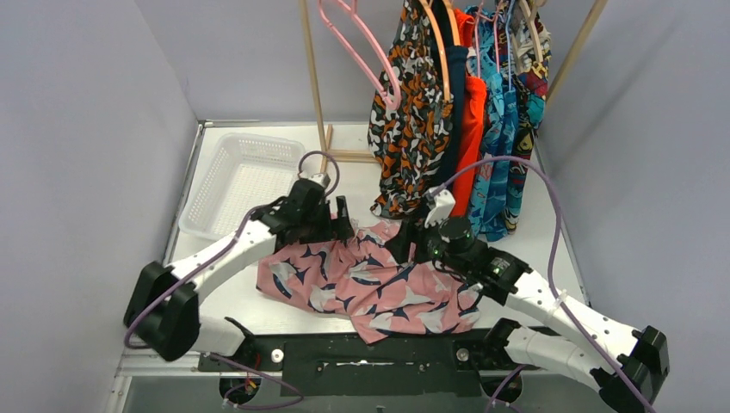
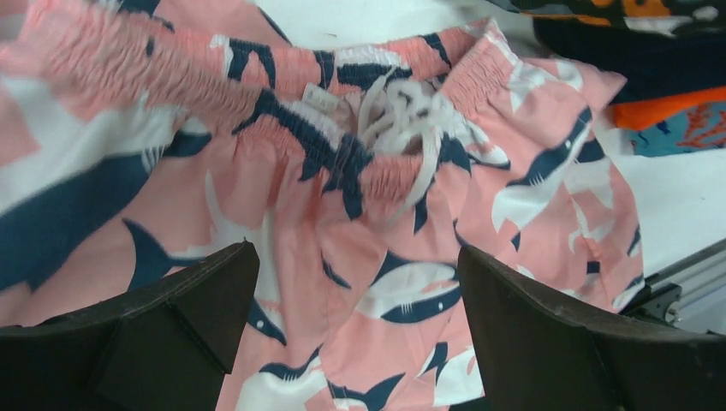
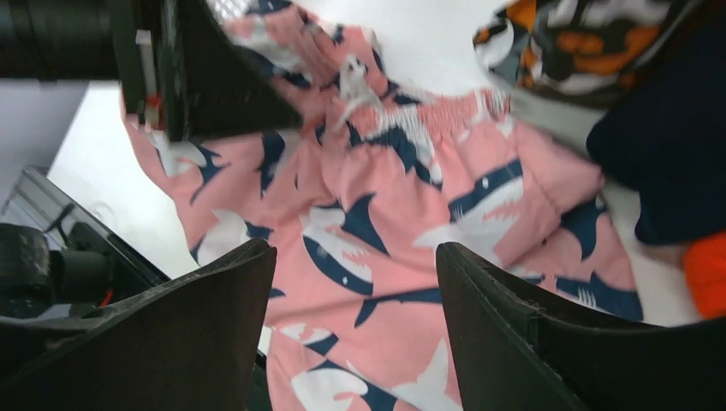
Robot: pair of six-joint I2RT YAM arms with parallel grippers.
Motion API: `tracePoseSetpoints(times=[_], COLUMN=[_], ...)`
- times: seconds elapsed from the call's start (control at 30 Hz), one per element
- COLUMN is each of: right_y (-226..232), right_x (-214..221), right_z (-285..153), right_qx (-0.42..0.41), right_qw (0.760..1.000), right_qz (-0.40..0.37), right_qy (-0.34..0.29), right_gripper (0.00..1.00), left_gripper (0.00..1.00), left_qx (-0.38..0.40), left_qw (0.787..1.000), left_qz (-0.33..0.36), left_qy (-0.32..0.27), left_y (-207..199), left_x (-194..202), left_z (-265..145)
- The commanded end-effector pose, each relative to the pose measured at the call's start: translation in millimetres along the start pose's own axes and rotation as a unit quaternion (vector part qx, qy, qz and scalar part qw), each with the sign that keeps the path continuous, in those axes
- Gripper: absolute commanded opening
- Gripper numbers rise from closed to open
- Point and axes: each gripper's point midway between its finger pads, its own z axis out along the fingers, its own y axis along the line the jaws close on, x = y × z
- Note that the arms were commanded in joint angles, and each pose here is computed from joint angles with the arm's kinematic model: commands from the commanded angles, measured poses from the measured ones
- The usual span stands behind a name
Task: Remove the shorts from the hanger
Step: Place the hanger on the clothes rod, then pick up the shorts at the center of the board.
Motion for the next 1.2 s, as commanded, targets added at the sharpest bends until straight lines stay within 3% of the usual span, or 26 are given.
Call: tracePoseSetpoints(times=[0.0,0.27,0.5,0.6,0.7,0.77,0.9,1.03,1.17], right_y=[2.9,-33.2,-48.5,-50.9,-53.0,-53.9,-57.6,-62.6,-66.4], right_x=[-25.7,-49.0,-48.5,-45.5,-45.7,-48.8,-52.4,-51.0,-49.3], right_z=[-11.5,-43.8,-51.6,-48.4,-45.6,-45.6,-47.0,-48.8,-52.1], right_qx=[0.021,0.112,0.146,0.152,0.161,0.166,0.177,0.188,0.194], right_qw=[0.994,0.978,0.972,0.972,0.97,0.968,0.964,0.961,0.958], right_qz=[0.054,0.053,0.047,0.047,0.051,0.054,0.063,0.072,0.089], right_qy=[-0.097,-0.17,-0.179,-0.174,-0.173,-0.179,-0.188,-0.189,-0.193], right_gripper=[0.71,0.78,0.8,0.81,0.81,0.81,0.81,0.81,0.82], left_gripper=[0.88,0.88,0.87,0.67,0.34,0.19,0.0,0.0,0.0], left_qx=[-0.018,-0.106,-0.16,-0.166,-0.158,-0.15,-0.105,-0.062,0.005], left_qw=[0.999,0.987,0.971,0.962,0.96,0.963,0.978,0.984,0.973], left_qz=[0.036,0.08,0.111,0.129,0.137,0.139,0.138,0.166,0.204], left_qy=[0.004,0.093,0.135,0.173,0.187,0.176,0.12,0.008,-0.107], left_y=[-24.7,-17.8,9.8,23.2,23.7,20.5,-13.6,-59.0,-102.1], left_x=[-36.9,17.5,63.3,86.7,101.9,100.1,63.9,-12.6,-79.8], left_z=[23.0,77.1,100.6,113.9,117.1,111.8,83.6,25.8,-46.8])
